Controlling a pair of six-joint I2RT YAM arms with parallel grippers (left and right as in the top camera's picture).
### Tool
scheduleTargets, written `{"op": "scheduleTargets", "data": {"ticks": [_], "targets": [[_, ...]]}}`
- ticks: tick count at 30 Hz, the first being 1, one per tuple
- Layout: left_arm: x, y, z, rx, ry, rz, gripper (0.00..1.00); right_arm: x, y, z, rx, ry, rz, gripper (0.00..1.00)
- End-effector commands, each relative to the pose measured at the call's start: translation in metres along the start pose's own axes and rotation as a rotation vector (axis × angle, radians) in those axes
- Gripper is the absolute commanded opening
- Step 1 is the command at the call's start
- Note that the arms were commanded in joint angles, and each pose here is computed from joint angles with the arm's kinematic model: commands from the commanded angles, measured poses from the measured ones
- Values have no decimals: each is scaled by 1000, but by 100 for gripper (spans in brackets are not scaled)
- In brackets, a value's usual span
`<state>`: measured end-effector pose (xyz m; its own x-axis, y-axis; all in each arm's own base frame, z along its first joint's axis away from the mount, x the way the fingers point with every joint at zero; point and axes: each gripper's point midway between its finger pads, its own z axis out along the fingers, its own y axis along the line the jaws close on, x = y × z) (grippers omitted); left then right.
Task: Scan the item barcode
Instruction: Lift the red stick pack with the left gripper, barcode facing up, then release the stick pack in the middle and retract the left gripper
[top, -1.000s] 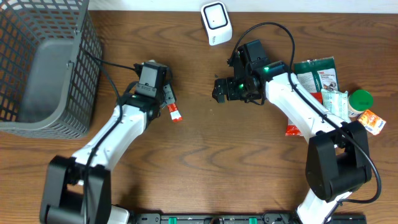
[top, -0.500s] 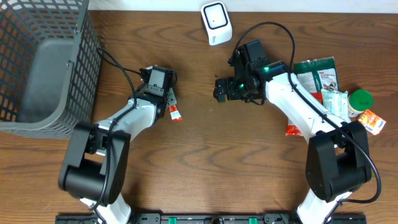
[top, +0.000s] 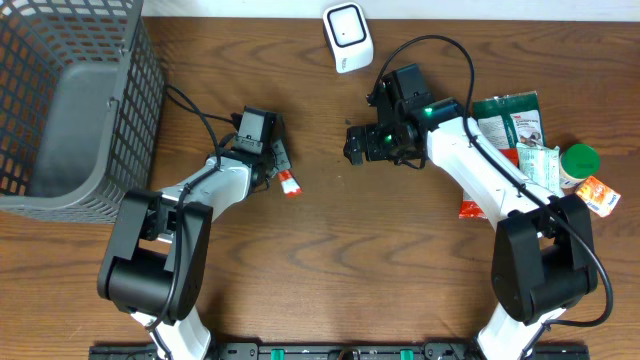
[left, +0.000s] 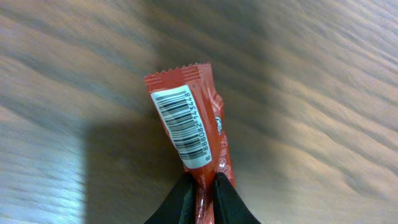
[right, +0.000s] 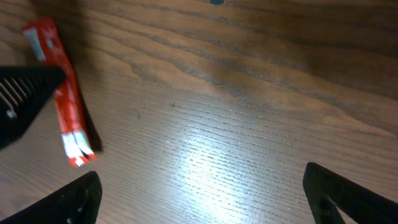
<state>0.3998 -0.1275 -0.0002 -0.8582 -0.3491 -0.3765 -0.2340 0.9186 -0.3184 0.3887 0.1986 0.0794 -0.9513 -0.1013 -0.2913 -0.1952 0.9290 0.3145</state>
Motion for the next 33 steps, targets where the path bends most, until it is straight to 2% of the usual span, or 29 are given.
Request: {"op": "scheduleTargets", "data": {"ticks": [1,8,10,13,15,18,24,30,33], "targets": [[55,-10,4,60,223,-102,12,3,-3,0,12,8,-10,95],[80,-20,-2,54,295,-76,17,9,0,1,9,30,-81,89],[79,-25,-9,69,292,-68,28,9,0,0,9,30,-81,87],[68,-34,-28,99,255,-34,35,9,5,-4,2,25,-124,87],[55,-35,-44,105,203,-21,47,10,10,-7,-3,21,-157,87],[32,-28,-73,78,107,-16,59,13,20,-11,-12,17,-185,86],[2,15,-121,-68,-36,24,63,24,47,-8,-35,32,-247,80],[-7,70,-141,-182,-28,-64,64,41,88,-1,-60,39,-351,77],[-7,94,-145,-225,-10,-114,73,49,106,3,-47,28,-409,77]]}}
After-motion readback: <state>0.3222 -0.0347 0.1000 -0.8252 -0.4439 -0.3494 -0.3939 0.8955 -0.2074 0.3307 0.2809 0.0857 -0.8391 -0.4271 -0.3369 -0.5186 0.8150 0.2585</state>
